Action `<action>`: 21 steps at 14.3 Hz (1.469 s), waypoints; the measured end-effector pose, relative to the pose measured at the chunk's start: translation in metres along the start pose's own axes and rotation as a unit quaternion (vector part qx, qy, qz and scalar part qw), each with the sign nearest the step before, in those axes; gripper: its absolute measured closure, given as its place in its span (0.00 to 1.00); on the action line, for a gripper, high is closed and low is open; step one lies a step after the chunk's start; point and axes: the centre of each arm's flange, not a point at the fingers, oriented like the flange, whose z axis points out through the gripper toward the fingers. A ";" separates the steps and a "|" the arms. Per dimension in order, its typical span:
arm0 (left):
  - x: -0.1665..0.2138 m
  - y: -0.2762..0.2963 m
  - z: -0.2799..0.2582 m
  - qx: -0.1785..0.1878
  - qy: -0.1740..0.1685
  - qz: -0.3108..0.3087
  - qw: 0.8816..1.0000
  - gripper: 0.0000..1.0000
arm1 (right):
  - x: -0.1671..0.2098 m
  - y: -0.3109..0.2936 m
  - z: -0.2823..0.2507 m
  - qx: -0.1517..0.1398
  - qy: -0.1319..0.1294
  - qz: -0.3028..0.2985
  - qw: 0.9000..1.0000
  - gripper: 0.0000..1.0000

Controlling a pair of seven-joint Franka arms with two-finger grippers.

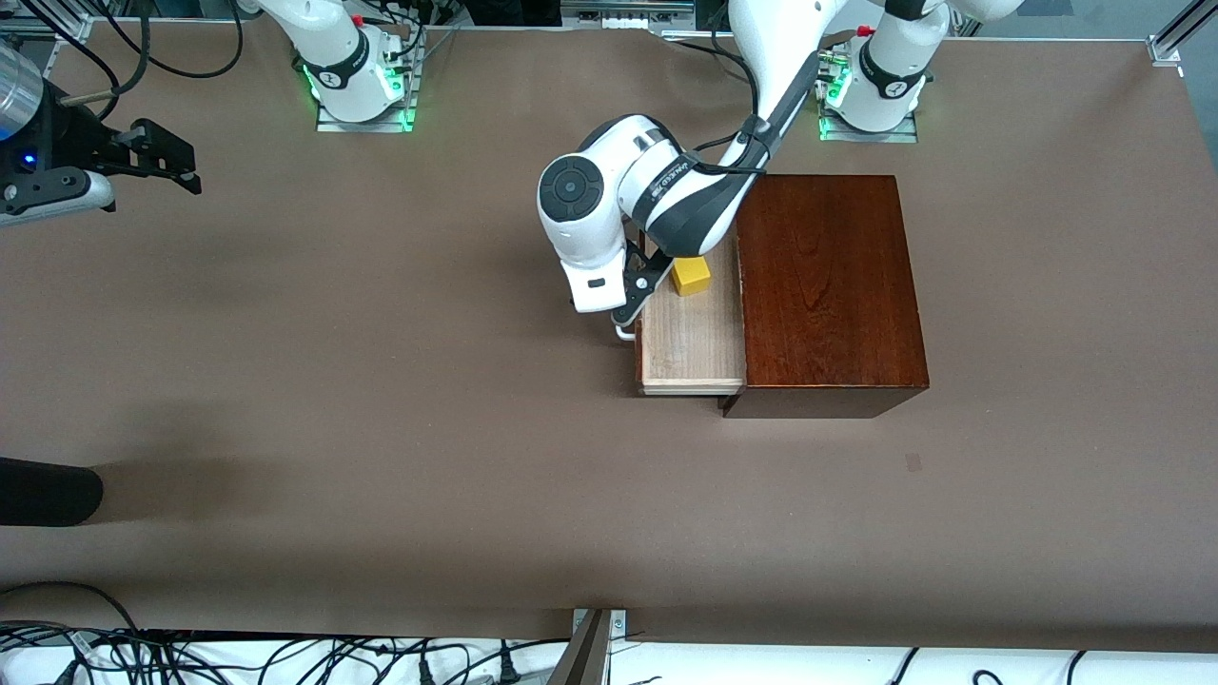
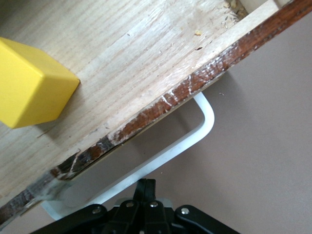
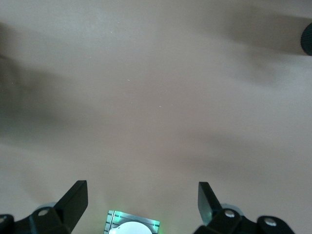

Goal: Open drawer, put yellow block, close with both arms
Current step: 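Push the drawer shut into the box with the left gripper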

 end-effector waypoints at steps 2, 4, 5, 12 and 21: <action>0.000 0.000 0.000 -0.001 0.009 0.003 1.000 0.99 | 0.001 -0.003 -0.005 -0.001 0.007 -0.001 1.000 0.00; 0.002 0.000 -0.001 -0.001 0.016 0.004 1.000 0.99 | 0.001 -0.003 -0.007 -0.002 0.009 -0.001 1.000 0.00; 0.005 0.000 -0.002 -0.001 0.019 0.003 1.000 0.99 | 0.000 0.000 -0.007 -0.003 0.009 0.001 1.000 0.00; 0.019 -0.008 -0.003 0.023 0.031 0.035 0.999 0.99 | 0.019 0.032 0.015 -0.012 0.013 0.026 1.000 0.00; 0.125 -0.044 -0.002 0.083 0.030 0.074 0.993 0.99 | 0.015 0.043 0.008 -0.011 0.020 0.092 0.996 0.00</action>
